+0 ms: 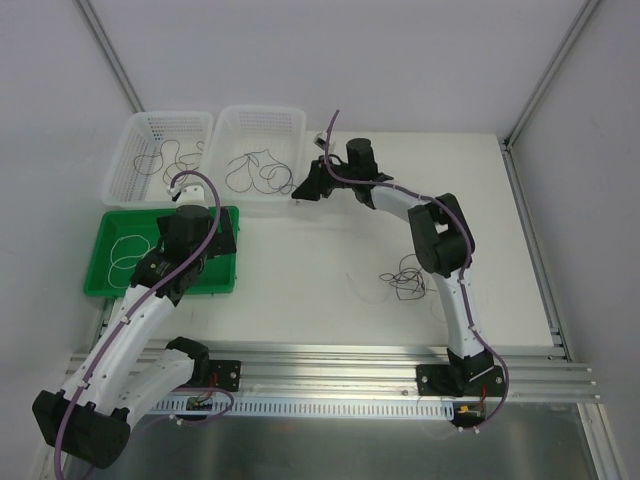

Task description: Untangle the cables

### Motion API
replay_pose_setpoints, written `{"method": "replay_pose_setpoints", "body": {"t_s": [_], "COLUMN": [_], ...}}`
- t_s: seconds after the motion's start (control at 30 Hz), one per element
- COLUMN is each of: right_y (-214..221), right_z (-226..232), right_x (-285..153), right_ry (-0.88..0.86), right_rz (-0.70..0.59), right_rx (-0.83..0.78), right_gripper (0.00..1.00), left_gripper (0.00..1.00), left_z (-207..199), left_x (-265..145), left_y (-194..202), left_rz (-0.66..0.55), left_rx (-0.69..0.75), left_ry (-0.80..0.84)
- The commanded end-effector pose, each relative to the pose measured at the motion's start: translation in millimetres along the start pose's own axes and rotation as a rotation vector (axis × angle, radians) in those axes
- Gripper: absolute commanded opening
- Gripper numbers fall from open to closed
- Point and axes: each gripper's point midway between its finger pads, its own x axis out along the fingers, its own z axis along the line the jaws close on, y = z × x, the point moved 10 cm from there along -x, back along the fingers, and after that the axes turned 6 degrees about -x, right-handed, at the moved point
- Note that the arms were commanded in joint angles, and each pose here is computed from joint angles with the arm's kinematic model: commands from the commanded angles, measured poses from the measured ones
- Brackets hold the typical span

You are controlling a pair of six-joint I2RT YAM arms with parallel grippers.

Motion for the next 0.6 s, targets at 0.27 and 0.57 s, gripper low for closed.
{"method": "replay_pose_setpoints", "body": {"t_s": [0.27,0.57], "right_y": [-3.0,-4.8], "right_z": [7.9,9.1], "right_x": [2.6,-0.6], "right_ry": [-0.103,-0.084], "right_rz": [-0.027,-0.034], "right_rx": [-0.001,0.002], "right_gripper": [0.37,0.17], "left_gripper": [0.99,0.99], "left_z": [2.7,3.4], "left_x": [-2.4,-2.9], "left_y": [-4.0,-4.0], "left_rz": [-0.031,-0.033], "left_rx": [-0.007,-0.007], "left_ry": [0.013,0.012]}}
